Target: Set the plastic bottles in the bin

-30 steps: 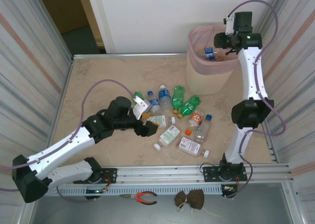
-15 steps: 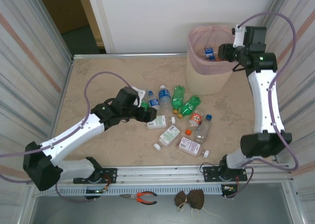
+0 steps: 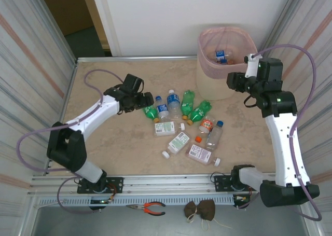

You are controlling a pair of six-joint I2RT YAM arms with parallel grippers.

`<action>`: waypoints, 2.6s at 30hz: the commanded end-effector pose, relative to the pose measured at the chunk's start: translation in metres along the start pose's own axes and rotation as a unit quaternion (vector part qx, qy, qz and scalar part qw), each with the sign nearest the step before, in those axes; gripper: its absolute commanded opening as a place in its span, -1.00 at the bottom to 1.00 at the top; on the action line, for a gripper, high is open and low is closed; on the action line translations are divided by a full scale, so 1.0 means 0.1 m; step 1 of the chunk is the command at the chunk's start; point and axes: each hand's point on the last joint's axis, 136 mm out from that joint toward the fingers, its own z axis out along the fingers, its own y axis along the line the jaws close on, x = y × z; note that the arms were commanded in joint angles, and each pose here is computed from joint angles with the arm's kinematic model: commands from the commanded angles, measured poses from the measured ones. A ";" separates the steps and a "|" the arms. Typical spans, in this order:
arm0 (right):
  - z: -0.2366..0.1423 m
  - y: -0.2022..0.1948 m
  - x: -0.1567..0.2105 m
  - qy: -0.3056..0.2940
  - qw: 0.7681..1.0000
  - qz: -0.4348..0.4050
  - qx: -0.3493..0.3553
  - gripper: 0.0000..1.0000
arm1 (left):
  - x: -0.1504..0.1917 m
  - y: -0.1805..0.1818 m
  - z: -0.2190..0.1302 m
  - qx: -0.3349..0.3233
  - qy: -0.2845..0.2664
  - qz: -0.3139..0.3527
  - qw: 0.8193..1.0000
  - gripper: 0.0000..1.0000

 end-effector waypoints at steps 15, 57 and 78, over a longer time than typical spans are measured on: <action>-0.19 0.02 0.09 0.000 1.000 0.000 0.003 0.18 | -0.25 0.05 0.75 -0.026 0.090 -0.127 0.988 0.79; -0.45 0.56 -0.06 -0.065 0.990 0.020 -0.123 0.19 | -0.67 -0.15 -0.39 0.125 -0.075 -0.087 0.985 0.18; -0.77 2.22 0.12 -0.113 0.901 -0.071 -0.414 0.23 | -0.20 -1.05 -2.82 0.485 -0.285 0.244 0.790 0.09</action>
